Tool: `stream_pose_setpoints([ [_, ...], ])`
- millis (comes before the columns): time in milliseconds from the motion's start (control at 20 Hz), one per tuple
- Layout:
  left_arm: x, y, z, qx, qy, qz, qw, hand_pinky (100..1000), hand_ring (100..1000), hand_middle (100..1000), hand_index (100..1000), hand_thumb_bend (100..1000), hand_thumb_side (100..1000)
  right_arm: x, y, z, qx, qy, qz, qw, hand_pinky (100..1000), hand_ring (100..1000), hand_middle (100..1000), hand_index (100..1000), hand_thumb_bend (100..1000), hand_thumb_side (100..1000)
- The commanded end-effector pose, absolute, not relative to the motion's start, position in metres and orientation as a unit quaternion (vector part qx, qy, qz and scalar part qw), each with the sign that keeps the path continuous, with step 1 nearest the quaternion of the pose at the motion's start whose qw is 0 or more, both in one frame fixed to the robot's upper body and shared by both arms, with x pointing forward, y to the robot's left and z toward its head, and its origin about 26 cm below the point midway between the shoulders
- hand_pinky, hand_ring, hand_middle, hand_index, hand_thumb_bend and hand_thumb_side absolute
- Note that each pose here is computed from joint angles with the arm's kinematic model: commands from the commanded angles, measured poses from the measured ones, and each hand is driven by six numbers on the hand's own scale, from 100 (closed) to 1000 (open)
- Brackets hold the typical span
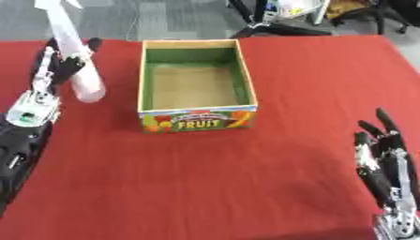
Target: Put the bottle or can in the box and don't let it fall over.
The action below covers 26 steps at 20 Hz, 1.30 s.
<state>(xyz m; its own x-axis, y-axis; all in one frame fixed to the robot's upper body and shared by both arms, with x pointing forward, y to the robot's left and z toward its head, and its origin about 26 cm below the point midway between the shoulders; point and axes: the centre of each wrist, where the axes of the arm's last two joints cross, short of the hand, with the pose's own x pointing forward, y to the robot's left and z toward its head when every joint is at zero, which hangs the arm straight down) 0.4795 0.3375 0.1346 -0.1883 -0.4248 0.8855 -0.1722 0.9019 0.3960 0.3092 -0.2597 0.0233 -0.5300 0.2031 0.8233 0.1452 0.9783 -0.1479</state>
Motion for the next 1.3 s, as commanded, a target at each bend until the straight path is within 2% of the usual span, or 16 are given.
stream_pose_setpoints([
  [50,0.483,0.336,0.149,0.199,-0.772,-0.115,0.593,862,1000,890,888,724,524,0.311,-0.260,0.030,-0.095,-0.880,0.033,0.465,798,875,1000,968,100,470],
  [150,0.483,0.336,0.149,0.200,-0.770,-0.116,0.594,857,1000,882,884,709,508,0.311,-0.260,0.030,-0.095,-0.880,0.033,0.465,798,875,1000,968,100,470],
  [250,0.483,0.335,0.148,0.202,-0.769,-0.117,0.596,836,1000,847,866,650,439,0.312,-0.260,0.030,-0.095,-0.880,0.033,0.464,798,875,1000,968,100,470],
  [350,0.483,0.335,0.148,0.203,-0.767,-0.118,0.597,822,1000,826,855,625,415,0.312,-0.260,0.030,-0.095,-0.880,0.033,0.464,798,875,1000,968,100,470],
  [450,0.483,0.335,0.147,0.204,-0.766,-0.119,0.598,788,1000,777,827,536,323,0.312,-0.259,0.030,-0.094,-0.880,0.033,0.464,798,875,1000,968,100,470],
  [550,0.483,0.335,0.146,0.205,-0.764,-0.120,0.600,766,1000,745,807,495,282,0.312,-0.259,0.030,-0.094,-0.880,0.033,0.464,798,875,1000,968,100,470],
  [650,0.483,0.335,0.145,0.203,-0.763,-0.121,0.602,695,1000,640,750,334,142,0.312,-0.259,0.030,-0.094,-0.880,0.033,0.464,798,875,1000,968,100,470],
  [700,0.483,0.334,0.144,0.202,-0.761,-0.123,0.603,671,1000,604,729,255,100,0.312,-0.259,0.030,-0.094,-0.880,0.033,0.464,798,875,1000,968,100,470],
  [800,0.483,0.334,0.144,0.202,-0.760,-0.124,0.606,609,1000,521,673,117,100,0.312,-0.259,0.030,-0.094,-0.880,0.033,0.464,798,875,1000,968,100,470],
  [850,0.483,0.334,0.144,0.202,-0.760,-0.122,0.606,586,1000,496,653,100,100,0.312,-0.259,0.030,-0.094,-0.880,0.033,0.464,798,875,1000,968,100,470],
  [950,0.483,0.334,0.145,0.202,-0.760,-0.115,0.607,524,978,430,594,100,108,0.312,-0.259,0.030,-0.094,-0.880,0.033,0.464,798,875,1000,968,100,470],
  [1000,0.483,0.334,0.146,0.202,-0.761,-0.110,0.606,475,935,371,542,100,165,0.312,-0.259,0.030,-0.094,-0.880,0.033,0.464,798,875,1000,968,100,470],
  [1100,0.483,0.333,0.147,0.204,-0.764,-0.100,0.604,381,851,271,459,100,209,0.312,-0.259,0.030,-0.094,-0.881,0.033,0.463,798,875,1000,968,100,470],
  [1300,0.484,0.330,0.156,0.201,-0.778,-0.091,0.588,352,806,223,420,100,210,0.312,-0.260,0.031,-0.094,-0.881,0.032,0.463,798,875,1000,968,100,470],
])
